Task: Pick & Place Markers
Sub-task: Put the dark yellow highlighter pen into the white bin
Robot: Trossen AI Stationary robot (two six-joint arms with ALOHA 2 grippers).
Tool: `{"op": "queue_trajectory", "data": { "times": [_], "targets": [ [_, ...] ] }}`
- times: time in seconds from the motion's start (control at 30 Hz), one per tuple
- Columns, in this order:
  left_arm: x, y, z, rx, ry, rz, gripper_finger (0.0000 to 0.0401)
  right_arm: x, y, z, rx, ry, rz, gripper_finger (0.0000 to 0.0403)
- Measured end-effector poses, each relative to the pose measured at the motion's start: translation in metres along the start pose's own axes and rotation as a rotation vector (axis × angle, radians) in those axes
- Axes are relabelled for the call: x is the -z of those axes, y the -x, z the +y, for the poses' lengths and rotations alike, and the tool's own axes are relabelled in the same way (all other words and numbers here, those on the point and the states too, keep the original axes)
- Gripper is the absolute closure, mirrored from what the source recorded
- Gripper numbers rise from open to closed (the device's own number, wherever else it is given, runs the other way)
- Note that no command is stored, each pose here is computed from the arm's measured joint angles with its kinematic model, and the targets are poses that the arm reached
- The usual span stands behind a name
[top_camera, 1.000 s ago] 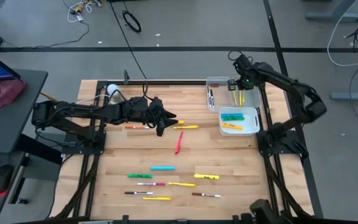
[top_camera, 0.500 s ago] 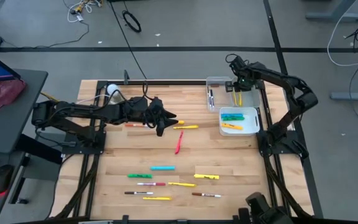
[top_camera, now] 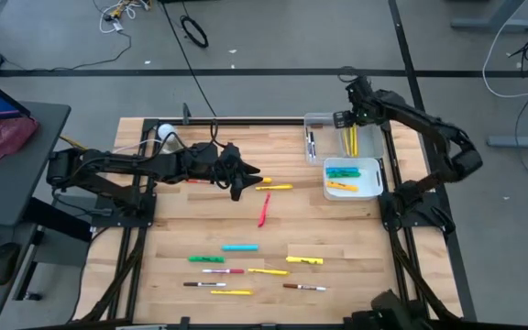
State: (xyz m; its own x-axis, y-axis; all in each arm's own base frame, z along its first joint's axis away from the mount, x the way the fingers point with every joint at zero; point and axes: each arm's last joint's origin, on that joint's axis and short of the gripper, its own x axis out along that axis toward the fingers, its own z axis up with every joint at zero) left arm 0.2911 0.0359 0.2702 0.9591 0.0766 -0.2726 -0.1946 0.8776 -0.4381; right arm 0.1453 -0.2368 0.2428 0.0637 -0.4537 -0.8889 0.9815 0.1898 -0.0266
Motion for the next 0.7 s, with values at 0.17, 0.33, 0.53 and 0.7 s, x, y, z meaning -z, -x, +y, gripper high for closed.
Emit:
{"op": "queue_trajectory", "data": {
  "times": [0.17,0.33,0.53,0.7],
  "targets": [
    [0.0,0.0,0.0,0.0,0.0,0.0,0.0224,0.009,0.054,0.009,-0.15,0.027,-0.165,0.0207],
    [0.0,0.0,0.0,0.0,0.0,0.0,0.0224,0.025,0.091,0.03,-0.297,0.071,-0.277,0.0216],
    [0.0,0.0,0.0,0.0,0.0,0.0,0.0224,0.045,0.109,0.058,-0.416,0.143,-0.288,0.0226],
    [0.0,0.0,0.0,0.0,0.0,0.0,0.0224,0.058,0.121,0.085,-0.534,0.225,-0.328,0.0233]
  ]
}}
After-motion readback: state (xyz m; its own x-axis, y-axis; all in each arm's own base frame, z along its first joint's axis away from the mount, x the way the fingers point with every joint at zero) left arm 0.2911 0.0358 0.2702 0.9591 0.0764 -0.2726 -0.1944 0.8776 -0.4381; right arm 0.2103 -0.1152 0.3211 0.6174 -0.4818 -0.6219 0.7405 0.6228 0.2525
